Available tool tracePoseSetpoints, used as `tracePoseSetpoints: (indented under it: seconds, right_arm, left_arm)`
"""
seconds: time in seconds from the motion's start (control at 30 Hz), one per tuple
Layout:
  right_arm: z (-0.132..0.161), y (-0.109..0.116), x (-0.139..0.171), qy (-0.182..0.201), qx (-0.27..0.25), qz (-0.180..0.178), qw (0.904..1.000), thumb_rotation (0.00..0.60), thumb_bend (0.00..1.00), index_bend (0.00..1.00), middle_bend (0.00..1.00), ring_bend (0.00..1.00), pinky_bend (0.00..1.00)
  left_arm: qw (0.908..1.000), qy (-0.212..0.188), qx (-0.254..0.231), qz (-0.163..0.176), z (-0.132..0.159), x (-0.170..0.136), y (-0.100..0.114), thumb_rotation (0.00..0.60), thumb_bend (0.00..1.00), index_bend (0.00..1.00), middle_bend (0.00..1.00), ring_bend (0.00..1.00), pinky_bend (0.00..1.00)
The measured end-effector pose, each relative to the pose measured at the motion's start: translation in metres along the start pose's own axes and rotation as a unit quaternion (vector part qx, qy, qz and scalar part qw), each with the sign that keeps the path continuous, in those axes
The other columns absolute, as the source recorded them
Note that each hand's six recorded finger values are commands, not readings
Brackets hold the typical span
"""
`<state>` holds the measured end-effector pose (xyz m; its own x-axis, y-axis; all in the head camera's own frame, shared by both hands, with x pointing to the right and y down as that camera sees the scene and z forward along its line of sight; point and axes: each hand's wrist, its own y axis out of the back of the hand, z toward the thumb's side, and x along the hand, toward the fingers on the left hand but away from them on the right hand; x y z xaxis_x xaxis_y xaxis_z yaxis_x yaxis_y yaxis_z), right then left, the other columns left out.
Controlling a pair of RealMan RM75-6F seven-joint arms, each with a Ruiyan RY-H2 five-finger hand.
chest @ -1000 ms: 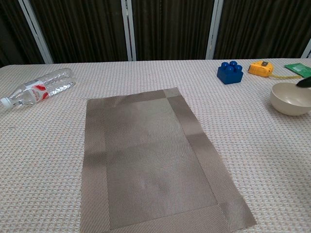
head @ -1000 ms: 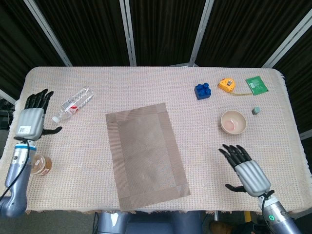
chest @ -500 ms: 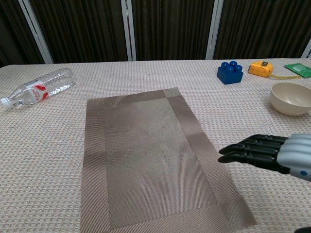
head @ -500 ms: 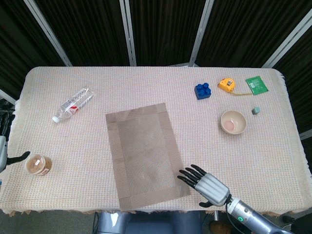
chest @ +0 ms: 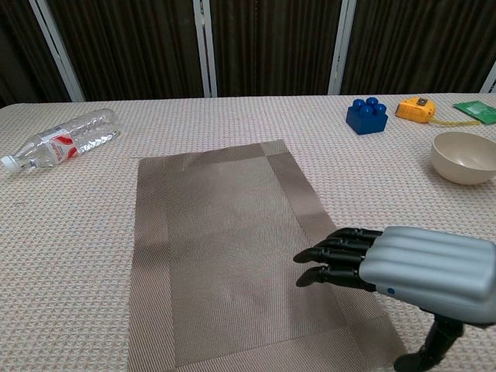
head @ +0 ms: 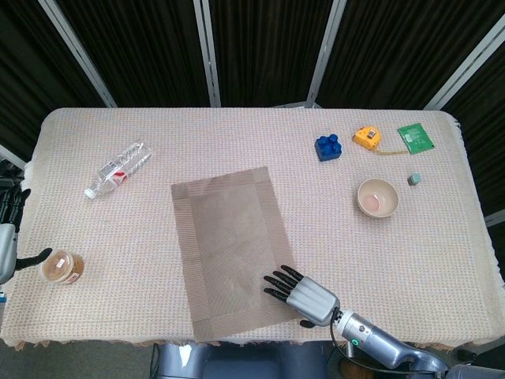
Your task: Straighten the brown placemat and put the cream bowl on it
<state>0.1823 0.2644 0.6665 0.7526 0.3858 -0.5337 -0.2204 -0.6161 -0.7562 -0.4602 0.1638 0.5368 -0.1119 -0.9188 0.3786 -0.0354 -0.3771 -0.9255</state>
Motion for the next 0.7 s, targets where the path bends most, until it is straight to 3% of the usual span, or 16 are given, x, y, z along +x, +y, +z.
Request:
tracePoseSetpoints:
  seconds: [0.7]
  right_arm:
    - [-0.0003, -0.0089, -0.0029, 0.001, 0.025, 0.006, 0.9997, 0.6, 0.05, 0.13, 0.0, 0.0, 0.0]
  left_arm:
    - [1.0, 0.004, 0.001, -0.006, -0.0028, 0.0023, -0.0029, 0.6, 0.09, 0.0, 0.0, 0.0, 0.0]
